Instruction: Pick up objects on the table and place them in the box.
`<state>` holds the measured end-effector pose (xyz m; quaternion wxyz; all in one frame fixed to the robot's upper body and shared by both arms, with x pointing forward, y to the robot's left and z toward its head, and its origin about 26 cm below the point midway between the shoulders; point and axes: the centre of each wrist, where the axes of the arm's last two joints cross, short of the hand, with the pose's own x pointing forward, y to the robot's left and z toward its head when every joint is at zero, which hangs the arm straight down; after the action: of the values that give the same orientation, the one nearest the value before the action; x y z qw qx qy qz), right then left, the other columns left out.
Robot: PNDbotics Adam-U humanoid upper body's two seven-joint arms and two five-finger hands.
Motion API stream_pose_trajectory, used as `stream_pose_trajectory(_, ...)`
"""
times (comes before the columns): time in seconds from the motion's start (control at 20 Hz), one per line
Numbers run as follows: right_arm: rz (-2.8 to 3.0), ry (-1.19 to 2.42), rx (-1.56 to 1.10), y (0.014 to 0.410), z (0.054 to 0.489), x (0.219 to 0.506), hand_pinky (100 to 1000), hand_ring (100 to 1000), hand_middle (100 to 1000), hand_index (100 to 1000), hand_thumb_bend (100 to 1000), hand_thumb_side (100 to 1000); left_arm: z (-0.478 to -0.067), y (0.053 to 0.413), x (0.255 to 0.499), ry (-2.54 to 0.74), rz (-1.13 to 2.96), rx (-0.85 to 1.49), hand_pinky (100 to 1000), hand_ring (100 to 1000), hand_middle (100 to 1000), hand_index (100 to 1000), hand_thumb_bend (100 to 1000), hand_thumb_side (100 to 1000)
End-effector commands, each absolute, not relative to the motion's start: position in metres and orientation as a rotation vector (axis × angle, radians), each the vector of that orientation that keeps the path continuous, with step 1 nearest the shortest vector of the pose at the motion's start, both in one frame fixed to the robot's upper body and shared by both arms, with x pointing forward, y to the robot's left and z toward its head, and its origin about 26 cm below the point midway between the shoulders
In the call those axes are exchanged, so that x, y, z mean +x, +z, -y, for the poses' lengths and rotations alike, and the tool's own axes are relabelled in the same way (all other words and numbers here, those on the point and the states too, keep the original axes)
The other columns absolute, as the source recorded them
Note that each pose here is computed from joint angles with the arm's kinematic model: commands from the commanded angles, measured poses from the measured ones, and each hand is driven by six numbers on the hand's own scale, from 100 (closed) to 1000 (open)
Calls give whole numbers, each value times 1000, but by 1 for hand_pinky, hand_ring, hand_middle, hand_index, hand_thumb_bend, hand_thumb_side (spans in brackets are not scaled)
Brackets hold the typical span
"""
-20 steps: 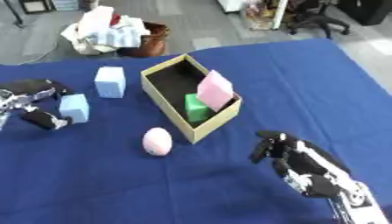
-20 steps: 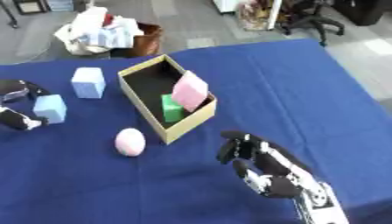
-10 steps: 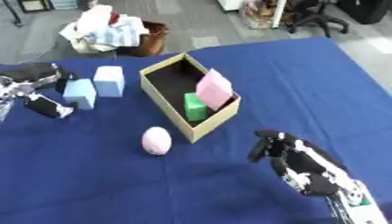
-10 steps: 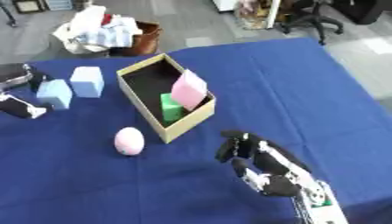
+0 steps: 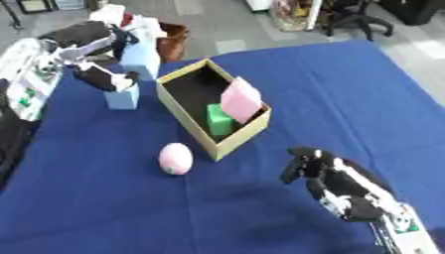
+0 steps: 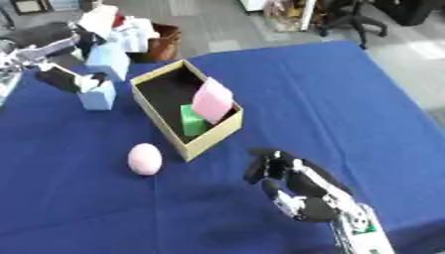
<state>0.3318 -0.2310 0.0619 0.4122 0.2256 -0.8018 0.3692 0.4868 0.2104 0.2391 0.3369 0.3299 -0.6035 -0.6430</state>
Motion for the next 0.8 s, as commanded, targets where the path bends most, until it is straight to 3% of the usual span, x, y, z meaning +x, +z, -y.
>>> stream_pose_trajectory(0.05, 2036, 957, 577, 68, 229, 334, 672, 705, 649, 912, 100, 436, -189, 236, 493, -1667, 1589, 879, 759, 617, 495, 784, 100, 266)
stream_pose_trajectory(0.4, 2035, 962, 592, 68, 226, 334, 672, 705, 648, 912, 100, 436, -160, 210, 498, -1643, 1606, 897, 763, 639, 553, 817, 100, 265)
stream_pose_trajectory(0.8, 2032, 958, 589, 68, 227, 333, 672, 706, 648, 912, 100, 436, -160, 209, 498, -1686, 1568, 944, 812, 756, 768, 883, 100, 279)
